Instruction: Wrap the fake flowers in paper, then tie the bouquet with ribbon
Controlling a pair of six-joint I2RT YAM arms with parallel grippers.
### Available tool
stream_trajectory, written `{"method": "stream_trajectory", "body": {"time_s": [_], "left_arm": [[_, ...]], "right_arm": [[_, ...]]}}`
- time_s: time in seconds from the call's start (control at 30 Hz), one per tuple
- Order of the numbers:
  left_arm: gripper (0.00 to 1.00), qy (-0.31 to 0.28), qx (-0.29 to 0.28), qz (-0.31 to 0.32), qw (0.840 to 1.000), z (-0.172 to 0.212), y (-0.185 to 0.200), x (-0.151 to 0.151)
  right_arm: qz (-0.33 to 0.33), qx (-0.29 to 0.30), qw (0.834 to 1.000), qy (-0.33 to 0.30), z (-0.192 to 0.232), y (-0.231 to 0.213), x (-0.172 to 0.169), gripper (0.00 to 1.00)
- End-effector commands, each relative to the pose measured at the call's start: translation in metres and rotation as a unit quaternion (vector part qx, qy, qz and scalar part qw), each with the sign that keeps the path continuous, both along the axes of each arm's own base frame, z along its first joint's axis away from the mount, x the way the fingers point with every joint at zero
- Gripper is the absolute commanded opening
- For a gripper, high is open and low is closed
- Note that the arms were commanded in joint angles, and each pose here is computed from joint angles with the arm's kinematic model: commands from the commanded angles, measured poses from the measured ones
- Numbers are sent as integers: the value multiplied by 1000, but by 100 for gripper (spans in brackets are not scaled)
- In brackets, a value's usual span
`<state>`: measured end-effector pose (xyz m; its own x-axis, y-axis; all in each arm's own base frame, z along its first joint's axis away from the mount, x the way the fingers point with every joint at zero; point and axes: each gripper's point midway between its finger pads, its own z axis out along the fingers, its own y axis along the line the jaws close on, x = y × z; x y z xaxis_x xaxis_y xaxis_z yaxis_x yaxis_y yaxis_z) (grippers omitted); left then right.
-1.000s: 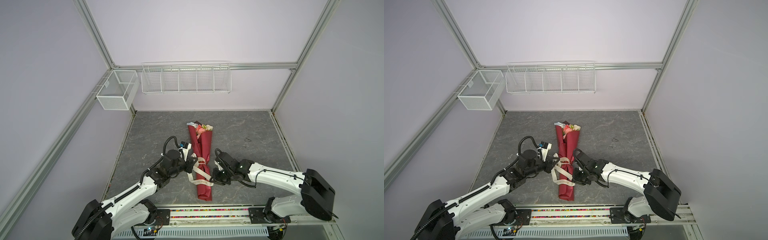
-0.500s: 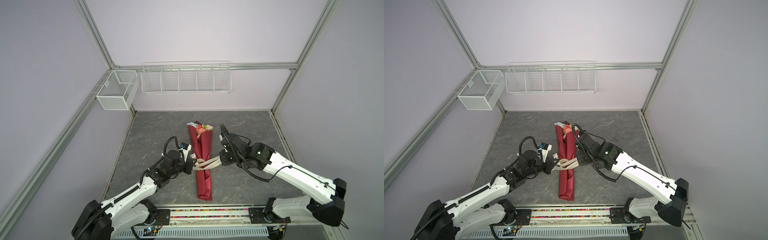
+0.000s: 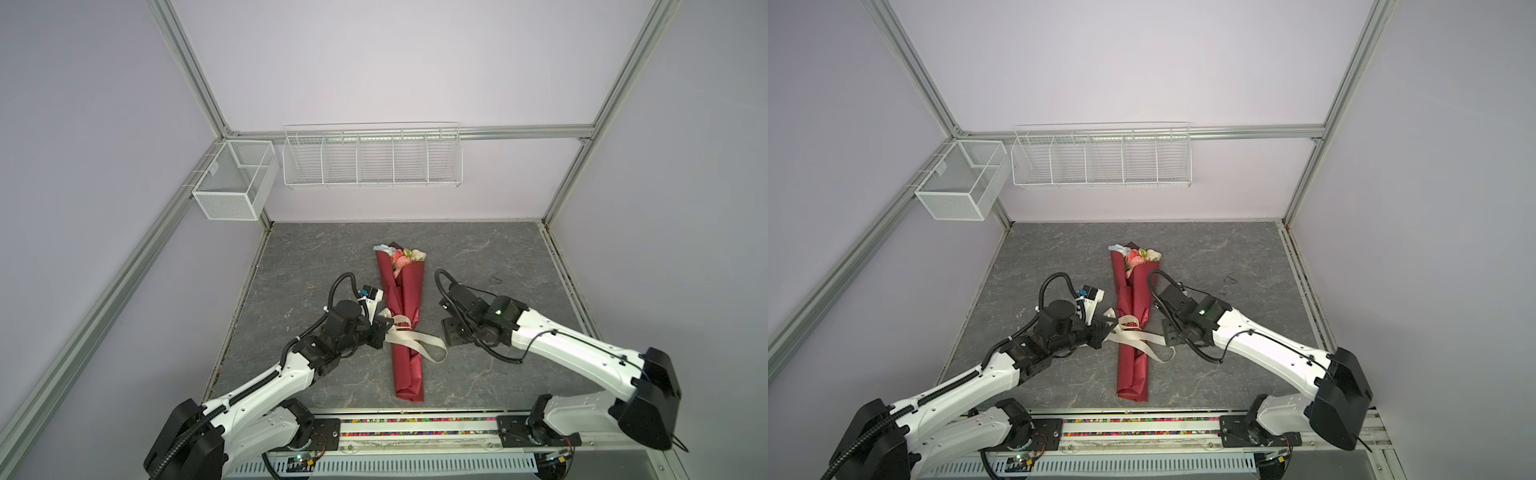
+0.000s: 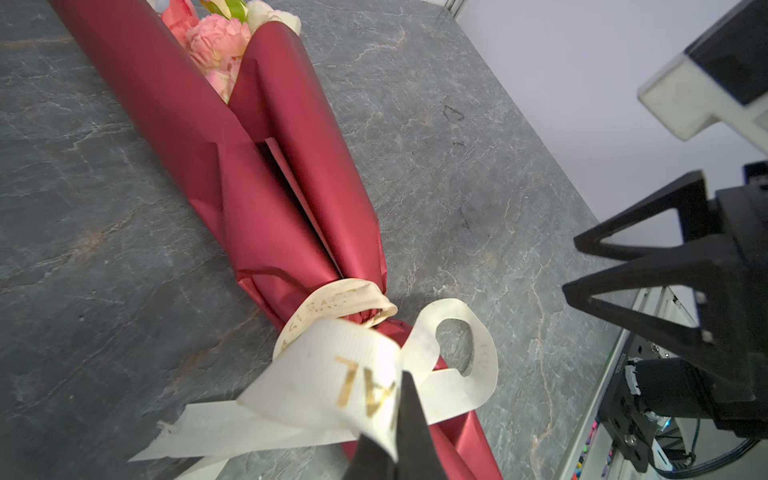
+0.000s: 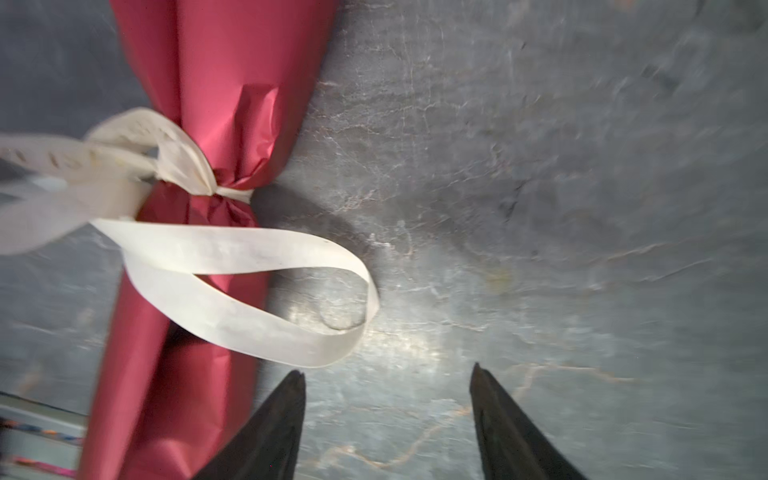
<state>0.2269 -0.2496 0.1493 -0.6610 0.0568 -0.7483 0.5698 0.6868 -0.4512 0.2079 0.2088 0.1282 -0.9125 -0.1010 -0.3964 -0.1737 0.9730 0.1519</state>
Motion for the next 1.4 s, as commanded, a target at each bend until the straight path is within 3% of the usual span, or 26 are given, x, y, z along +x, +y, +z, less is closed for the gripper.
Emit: {"method": "stream_trajectory", "body": {"time_s": [0.0,0.13,0.2,0.3,0.4,0.53,0.77,0.93,1.03,1.13,1.27,1.37], "left_arm": [[0,-8,1,-1,1000,10,-1,3],[0,-10,-3,-3,1000,14,-1,2],[0,-10,-2,-2,1000,14,-1,3],[0,-8,-2,-4,1000,14,-2,2],[0,-5,-2,-5,1000,13,-3,2],[0,-8,-6,-6,1000,14,-3,3],[0,-11,-5,-9,1000,17,-4,3],[0,-12,-1,-11,1000,17,-5,3],[0,-10,0,-12,1000,17,-5,4],[0,-9,-1,-13,1000,17,-6,4],[0,-10,1,-14,1000,17,-6,4],[0,-10,1,-14,1000,18,-6,4]], "right_arm": [[-23,216,976,26,9,60,-8,62],[-139,208,963,97,-23,47,-17,62],[-164,227,952,124,-33,54,-22,58],[-220,257,928,156,-45,61,-30,63],[-314,277,888,190,-62,57,-43,61],[-387,340,837,186,-63,66,-43,61],[-465,371,785,173,-64,62,-32,63],[-525,415,713,208,-78,71,-35,62],[-522,445,687,242,-78,91,-35,62],[-522,460,671,256,-79,104,-42,63],[-539,473,661,223,-86,97,-34,69],[-540,480,665,190,-81,90,-25,64]]}}
